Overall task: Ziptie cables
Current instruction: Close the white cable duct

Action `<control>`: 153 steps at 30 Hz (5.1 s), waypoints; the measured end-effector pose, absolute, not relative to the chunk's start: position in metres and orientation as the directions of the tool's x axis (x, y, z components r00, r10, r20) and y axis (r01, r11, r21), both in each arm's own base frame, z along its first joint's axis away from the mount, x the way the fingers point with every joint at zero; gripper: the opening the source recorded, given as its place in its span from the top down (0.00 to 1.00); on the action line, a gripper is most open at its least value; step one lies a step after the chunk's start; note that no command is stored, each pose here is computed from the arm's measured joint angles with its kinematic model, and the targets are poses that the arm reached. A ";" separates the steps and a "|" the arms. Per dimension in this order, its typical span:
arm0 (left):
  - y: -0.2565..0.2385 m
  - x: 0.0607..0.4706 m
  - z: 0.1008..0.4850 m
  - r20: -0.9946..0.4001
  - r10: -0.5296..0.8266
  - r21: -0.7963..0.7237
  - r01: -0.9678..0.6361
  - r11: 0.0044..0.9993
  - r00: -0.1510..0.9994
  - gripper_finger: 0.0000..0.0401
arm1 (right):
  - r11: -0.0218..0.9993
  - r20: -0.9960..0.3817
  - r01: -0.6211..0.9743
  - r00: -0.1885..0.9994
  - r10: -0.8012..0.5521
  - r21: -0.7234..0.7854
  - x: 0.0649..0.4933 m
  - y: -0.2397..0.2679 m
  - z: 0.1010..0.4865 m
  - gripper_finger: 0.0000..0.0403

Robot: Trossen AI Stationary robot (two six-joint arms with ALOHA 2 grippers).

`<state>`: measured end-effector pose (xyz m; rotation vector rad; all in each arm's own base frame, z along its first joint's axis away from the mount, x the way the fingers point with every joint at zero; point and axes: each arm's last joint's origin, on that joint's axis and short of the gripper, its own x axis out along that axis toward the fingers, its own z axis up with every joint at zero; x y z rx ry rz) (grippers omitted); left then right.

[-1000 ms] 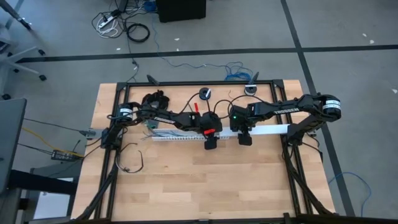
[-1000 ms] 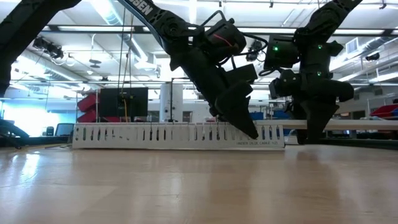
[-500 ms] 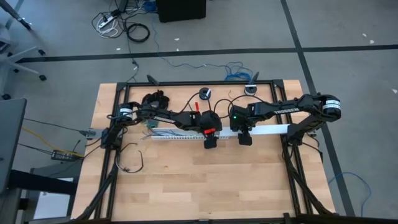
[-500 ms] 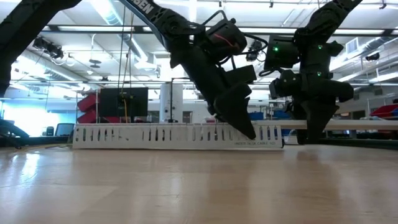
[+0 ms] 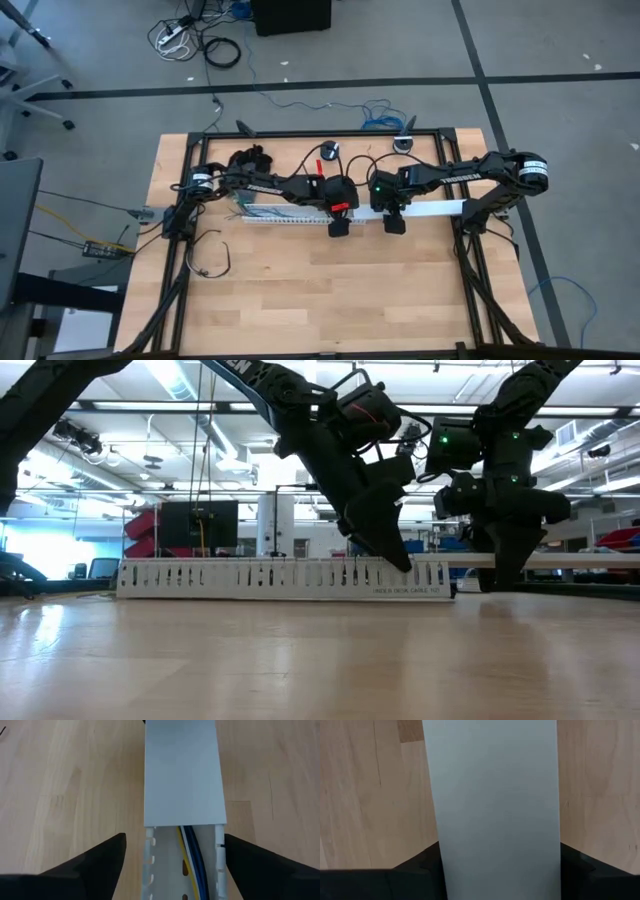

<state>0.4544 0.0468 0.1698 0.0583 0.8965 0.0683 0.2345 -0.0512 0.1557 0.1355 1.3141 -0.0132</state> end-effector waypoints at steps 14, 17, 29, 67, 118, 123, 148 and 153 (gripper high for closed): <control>0.047 0.447 0.171 -0.821 0.021 0.038 0.018 0.999 0.571 0.20 | 0.992 -0.968 0.089 0.242 0.065 0.089 0.233 -0.051 0.155 0.43; 0.049 0.442 0.176 -0.836 0.031 0.042 0.008 0.999 0.548 0.20 | 0.992 -0.968 0.090 0.243 0.063 0.088 0.233 -0.051 0.155 0.43; 0.053 0.399 0.174 -0.859 0.048 0.016 -0.067 0.998 0.510 0.20 | 0.993 -0.972 0.096 0.230 0.049 0.073 0.231 -0.051 0.152 0.43; 0.046 0.336 0.146 -0.838 0.136 0.026 -0.210 0.977 0.529 0.31 | 0.993 -0.971 0.098 0.235 0.040 0.064 0.231 -0.052 0.152 0.43; 0.036 0.426 0.144 -0.676 0.073 0.023 -0.078 0.997 0.733 0.23 | 0.993 -0.969 0.101 0.245 0.037 0.064 0.232 -0.052 0.153 0.43; 0.037 0.436 0.144 -0.667 0.074 0.024 -0.078 0.997 0.742 0.23 | 0.993 -0.969 0.101 0.244 0.038 0.064 0.232 -0.052 0.153 0.43; 0.038 0.437 0.146 -0.648 0.086 0.048 -0.072 0.996 0.757 0.35 | 0.993 -0.968 0.095 0.249 0.038 0.063 0.233 -0.052 0.153 0.43; 0.038 0.437 0.146 -0.648 0.086 0.048 -0.072 0.996 0.757 0.38 | 0.993 -0.967 0.095 0.250 0.038 0.063 0.233 -0.052 0.153 0.43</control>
